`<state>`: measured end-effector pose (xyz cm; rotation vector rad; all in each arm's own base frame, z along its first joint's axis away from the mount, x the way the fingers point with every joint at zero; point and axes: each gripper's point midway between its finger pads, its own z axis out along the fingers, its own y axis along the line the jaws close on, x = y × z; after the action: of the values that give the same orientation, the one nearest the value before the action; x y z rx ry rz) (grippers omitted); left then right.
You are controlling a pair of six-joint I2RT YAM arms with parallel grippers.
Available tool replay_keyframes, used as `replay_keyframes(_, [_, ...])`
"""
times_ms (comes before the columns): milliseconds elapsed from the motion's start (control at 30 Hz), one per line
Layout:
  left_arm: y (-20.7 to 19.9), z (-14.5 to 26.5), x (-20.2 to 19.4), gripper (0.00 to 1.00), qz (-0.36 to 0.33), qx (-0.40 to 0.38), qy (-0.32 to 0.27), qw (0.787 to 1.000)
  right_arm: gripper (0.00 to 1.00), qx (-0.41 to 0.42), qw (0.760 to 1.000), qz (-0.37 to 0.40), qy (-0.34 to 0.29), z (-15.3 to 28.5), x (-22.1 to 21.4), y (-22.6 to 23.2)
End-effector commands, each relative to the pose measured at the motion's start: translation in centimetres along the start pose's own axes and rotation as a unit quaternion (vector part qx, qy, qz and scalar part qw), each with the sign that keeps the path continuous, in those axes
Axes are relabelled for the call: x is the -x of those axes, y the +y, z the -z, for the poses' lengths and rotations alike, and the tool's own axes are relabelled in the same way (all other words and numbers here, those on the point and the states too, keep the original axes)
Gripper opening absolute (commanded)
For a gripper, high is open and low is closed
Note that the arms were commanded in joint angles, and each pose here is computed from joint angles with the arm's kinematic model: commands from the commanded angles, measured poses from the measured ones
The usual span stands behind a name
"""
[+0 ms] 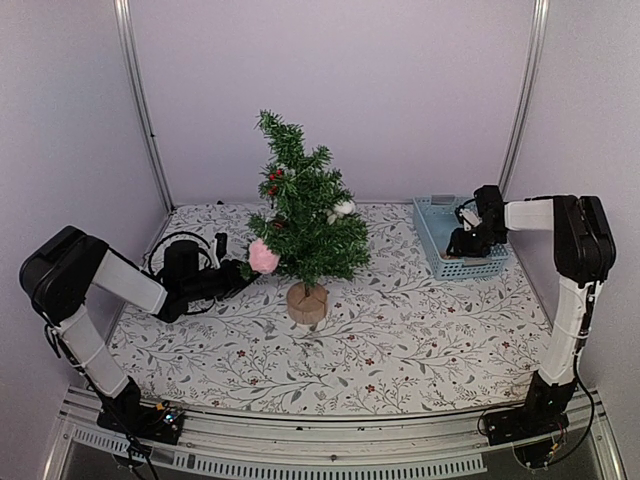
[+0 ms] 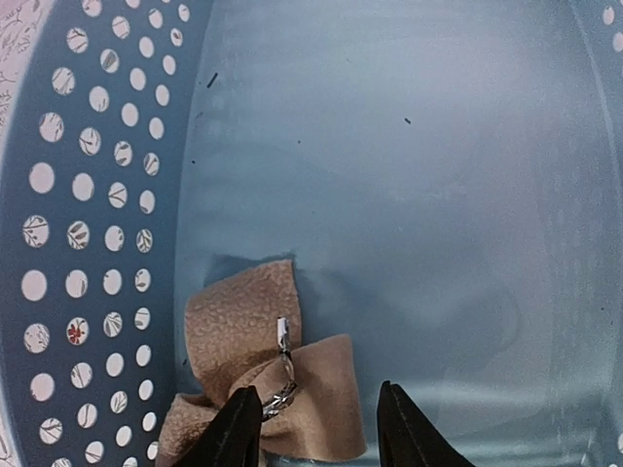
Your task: Decorate the small christmas tree
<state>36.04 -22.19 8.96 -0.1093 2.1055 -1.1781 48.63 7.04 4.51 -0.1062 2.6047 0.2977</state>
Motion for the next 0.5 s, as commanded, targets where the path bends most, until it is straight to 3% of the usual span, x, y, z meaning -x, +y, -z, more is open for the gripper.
replay_keyframes(0, [-0.8,0.1,1.5,0.34,-0.016,-0.005,-0.018,1.0,0.43,0.004,1.0,0.016,0.025,-0.9,-0.8,-0.4])
replay_keyframes(133, [-0.8,0.1,1.6,0.34,-0.017,-0.004,-0.019,1.0,0.38,0.017,0.999,0.017,0.037,-1.8,-1.5,-0.2])
replay_keyframes(267, [-0.6,0.1,1.7,0.34,-0.017,-0.002,-0.02,1.0,0.21,0.027,0.999,0.019,0.041,-2.1,-1.7,0.1])
replay_keyframes(467, [-1.2,0.8,2.4,0.34,-0.024,-0.001,-0.033,0.999,0.05,0.023,0.999,0.032,-0.023,1.4,1.8,0.8])
